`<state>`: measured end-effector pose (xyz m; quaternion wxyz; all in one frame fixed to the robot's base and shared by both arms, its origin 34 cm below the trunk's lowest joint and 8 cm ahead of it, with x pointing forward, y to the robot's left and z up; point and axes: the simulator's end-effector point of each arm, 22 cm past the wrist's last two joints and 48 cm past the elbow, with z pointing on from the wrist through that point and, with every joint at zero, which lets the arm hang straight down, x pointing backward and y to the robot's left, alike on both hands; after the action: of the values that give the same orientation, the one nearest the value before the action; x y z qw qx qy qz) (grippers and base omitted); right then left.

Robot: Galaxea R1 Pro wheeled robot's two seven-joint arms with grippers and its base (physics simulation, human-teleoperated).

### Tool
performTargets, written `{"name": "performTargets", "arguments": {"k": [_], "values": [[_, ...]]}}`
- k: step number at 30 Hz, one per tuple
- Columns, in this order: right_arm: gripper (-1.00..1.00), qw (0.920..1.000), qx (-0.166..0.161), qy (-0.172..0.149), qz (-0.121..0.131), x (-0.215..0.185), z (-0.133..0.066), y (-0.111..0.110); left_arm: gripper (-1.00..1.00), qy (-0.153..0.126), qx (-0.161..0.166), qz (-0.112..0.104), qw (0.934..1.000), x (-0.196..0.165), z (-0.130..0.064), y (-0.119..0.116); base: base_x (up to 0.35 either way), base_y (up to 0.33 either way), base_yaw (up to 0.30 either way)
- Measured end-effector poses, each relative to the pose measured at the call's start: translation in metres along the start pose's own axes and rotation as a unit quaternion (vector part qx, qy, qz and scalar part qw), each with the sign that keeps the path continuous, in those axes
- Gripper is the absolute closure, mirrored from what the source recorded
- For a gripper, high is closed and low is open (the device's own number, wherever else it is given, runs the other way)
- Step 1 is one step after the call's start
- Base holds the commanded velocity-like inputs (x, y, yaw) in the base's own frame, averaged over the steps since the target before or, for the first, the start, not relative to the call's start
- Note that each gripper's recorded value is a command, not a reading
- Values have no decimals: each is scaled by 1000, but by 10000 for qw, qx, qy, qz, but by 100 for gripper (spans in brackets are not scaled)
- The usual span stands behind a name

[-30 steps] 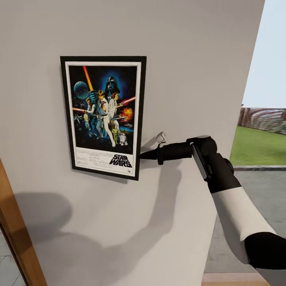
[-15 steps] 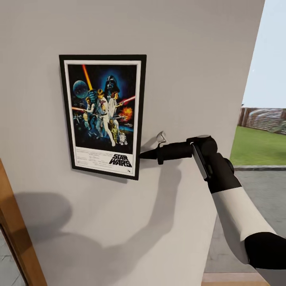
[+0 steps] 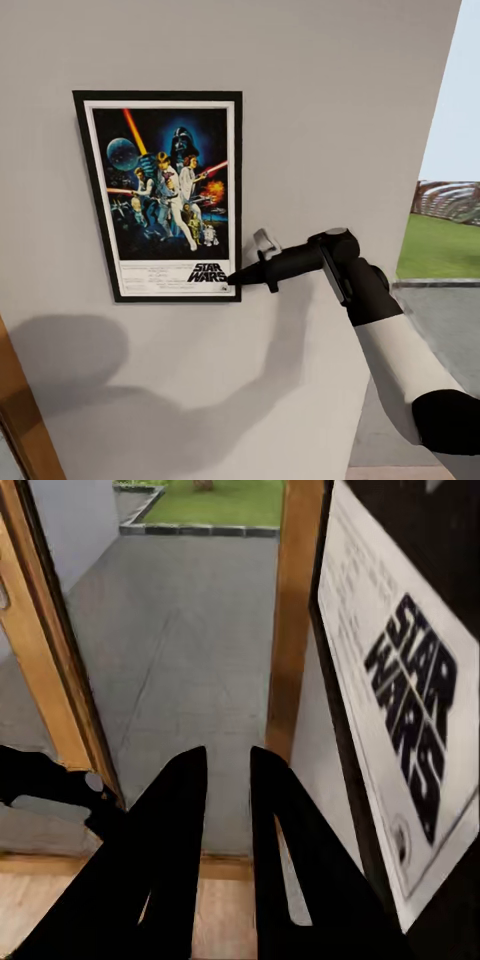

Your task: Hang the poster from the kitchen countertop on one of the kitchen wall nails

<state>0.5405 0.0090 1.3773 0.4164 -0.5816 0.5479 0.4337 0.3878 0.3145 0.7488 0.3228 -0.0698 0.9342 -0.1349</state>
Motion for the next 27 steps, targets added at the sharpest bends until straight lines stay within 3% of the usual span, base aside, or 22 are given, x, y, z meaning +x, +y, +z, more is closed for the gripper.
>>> {"name": "performTargets", "arguments": {"k": [1, 2, 3, 4, 27], "values": [[100, 10000, 5, 7, 1, 0, -1, 0, -100, -1, 2, 0, 10000, 0, 0, 0, 30, 0, 0], [-100, 10000, 23, 20, 25, 3, -7, -1, -100, -1, 2, 0, 10000, 0, 0, 0, 24, 0, 0], [-100, 9918, 1129, -352, 485, -14, -17, -50, -100, -5, 4, 1, 10000, 0, 0, 0, 10, 0, 0], [-100, 9917, 1084, -402, 565, -17, -17, -47, -100, -10, 6, 2, 10000, 0, -1, 0, 8, 0, 0], [-100, 9918, 1084, -391, 559, -13, -24, -47, -100, -12, 6, 4, 10000, 0, -1, 0, -5, 0, 0]]}}
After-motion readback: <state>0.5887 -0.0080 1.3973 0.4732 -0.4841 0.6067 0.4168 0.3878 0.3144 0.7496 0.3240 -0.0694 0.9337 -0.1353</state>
